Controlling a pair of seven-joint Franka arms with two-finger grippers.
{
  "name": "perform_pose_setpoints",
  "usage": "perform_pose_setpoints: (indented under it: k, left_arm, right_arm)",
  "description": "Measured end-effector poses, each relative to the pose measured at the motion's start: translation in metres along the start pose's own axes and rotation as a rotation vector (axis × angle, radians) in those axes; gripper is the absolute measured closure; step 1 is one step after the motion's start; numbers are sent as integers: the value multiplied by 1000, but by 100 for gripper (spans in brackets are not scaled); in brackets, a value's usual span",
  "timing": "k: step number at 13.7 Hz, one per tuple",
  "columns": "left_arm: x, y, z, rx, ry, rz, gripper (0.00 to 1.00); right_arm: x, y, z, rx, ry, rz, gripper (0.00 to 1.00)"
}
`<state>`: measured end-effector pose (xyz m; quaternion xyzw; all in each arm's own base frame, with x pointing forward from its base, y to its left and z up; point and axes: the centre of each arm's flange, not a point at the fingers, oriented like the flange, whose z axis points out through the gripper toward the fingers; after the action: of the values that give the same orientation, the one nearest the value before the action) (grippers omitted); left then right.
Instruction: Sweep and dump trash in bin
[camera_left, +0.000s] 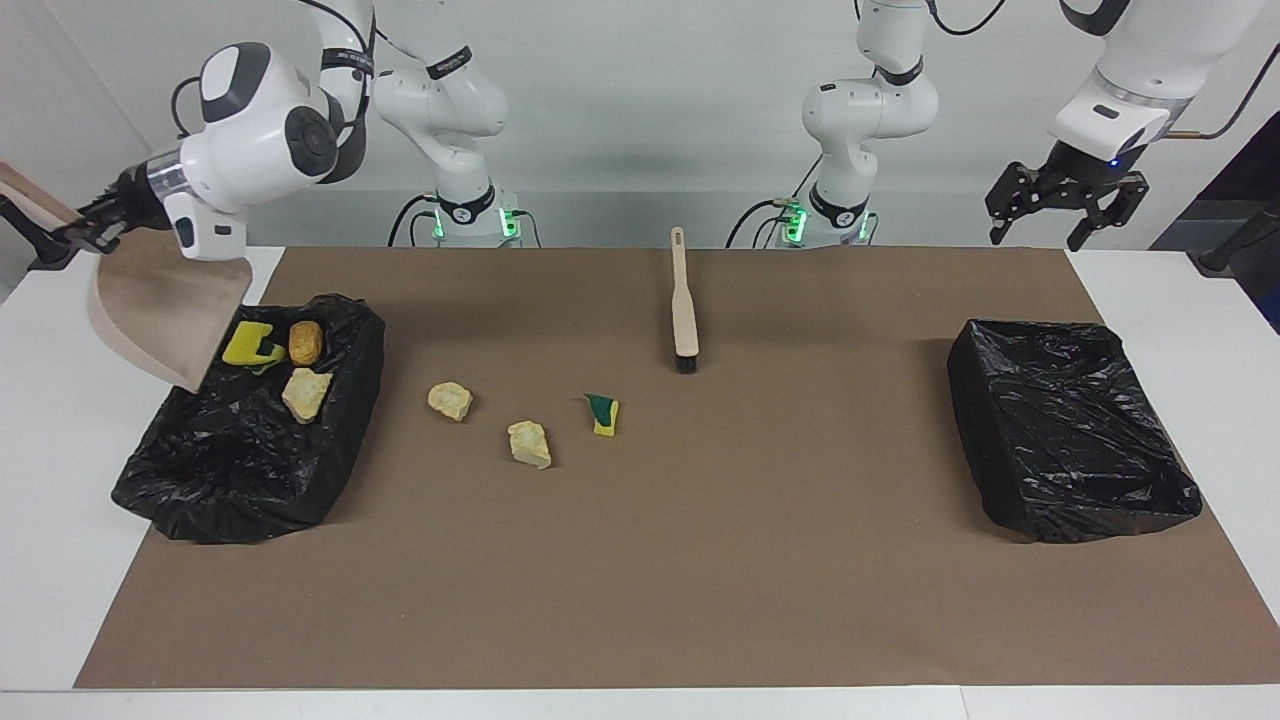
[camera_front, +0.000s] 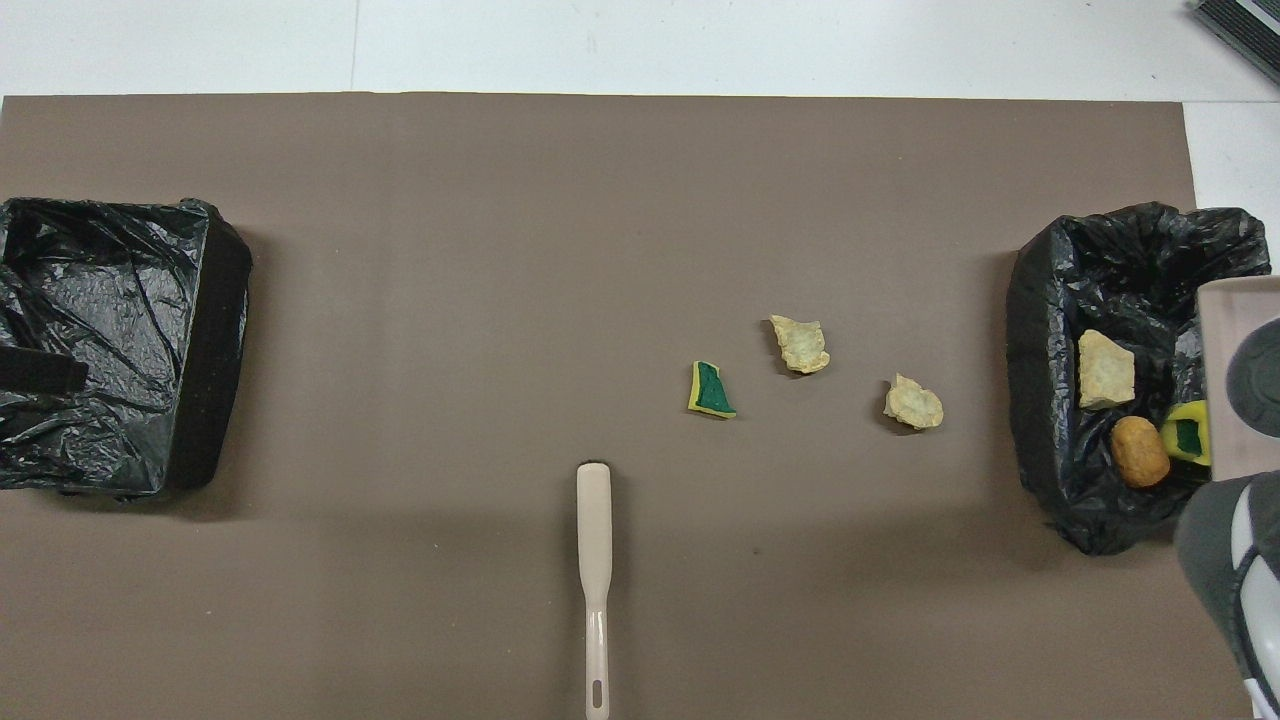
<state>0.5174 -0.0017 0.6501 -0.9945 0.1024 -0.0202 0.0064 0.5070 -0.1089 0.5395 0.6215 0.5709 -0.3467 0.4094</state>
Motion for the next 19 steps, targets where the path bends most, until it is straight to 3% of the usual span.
perform_pose_setpoints:
  k: [3,7,11,14,19]
  left_arm:
    - [4,3,6,-2,-11,7,0]
    - [4,6,6,-2,-11,12,0]
    - [4,6,6,-2,-14,0,0]
    - [4,6,6,-2,-14,-24,0]
    - [3,6,7,-4,-24,-26,0]
  right_arm:
    - [24,7,-47,-31,134,73,67]
    - [29,15,-70,40,356,145,67]
    - [52,18,-94,93,535,161,67]
    - [67,15,-108,178,694,243,67]
    - [113,14,-140,407,821,510,67]
